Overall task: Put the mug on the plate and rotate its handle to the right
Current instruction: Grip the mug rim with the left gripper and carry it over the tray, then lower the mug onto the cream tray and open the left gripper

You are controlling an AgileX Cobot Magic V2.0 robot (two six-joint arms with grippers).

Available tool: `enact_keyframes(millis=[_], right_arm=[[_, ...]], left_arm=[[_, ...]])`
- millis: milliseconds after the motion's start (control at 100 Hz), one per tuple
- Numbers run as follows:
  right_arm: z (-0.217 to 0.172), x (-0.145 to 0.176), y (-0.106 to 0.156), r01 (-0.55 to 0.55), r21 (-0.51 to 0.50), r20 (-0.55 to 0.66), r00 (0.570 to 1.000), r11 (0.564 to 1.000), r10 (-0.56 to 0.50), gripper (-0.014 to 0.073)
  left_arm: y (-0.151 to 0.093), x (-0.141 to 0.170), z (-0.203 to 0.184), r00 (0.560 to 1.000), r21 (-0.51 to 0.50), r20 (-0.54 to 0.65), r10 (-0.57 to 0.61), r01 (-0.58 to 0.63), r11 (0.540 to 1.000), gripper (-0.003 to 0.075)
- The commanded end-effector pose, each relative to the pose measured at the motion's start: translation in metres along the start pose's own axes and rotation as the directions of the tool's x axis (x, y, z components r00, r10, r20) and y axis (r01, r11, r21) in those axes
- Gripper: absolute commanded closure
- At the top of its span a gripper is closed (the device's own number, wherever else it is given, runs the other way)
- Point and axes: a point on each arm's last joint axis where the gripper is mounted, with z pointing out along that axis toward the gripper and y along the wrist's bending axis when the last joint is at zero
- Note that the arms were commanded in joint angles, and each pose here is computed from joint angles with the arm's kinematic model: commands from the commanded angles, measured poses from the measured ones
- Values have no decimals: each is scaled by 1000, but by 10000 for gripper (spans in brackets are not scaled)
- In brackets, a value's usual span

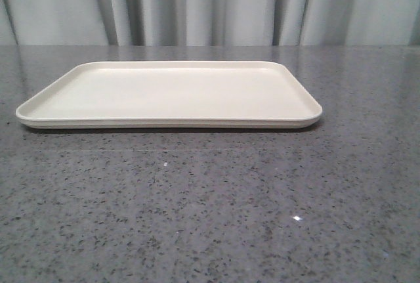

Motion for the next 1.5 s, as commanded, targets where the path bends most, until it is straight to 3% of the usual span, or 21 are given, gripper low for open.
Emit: enact_keyframes(millis=[0, 260, 680, 1070, 1490], right_arm=[[-4, -14, -2, 15, 18, 110, 994, 1000, -17, 30], [-4, -14, -2, 15, 19, 112, 994, 1000, -17, 30], [-4, -14, -2, 15, 19, 112, 994, 1000, -17, 30], [-4, -14, -2, 15, 19, 111, 994, 1000, -17, 30], [-4, -14, -2, 15, 18, 110, 994, 1000, -17, 30]], left_arm=[[-1, -14, -18, 990, 33, 141, -13, 8, 999, 729], [-20, -51, -30, 976, 168, 215, 21, -58, 984, 729], [-92, -108, -10, 954, 301, 234, 185, -252, 920, 731], [-161, -117, 47, 935, 377, 169, 313, -354, 856, 731], [-181, -120, 79, 939, 407, 135, 318, -345, 846, 731]])
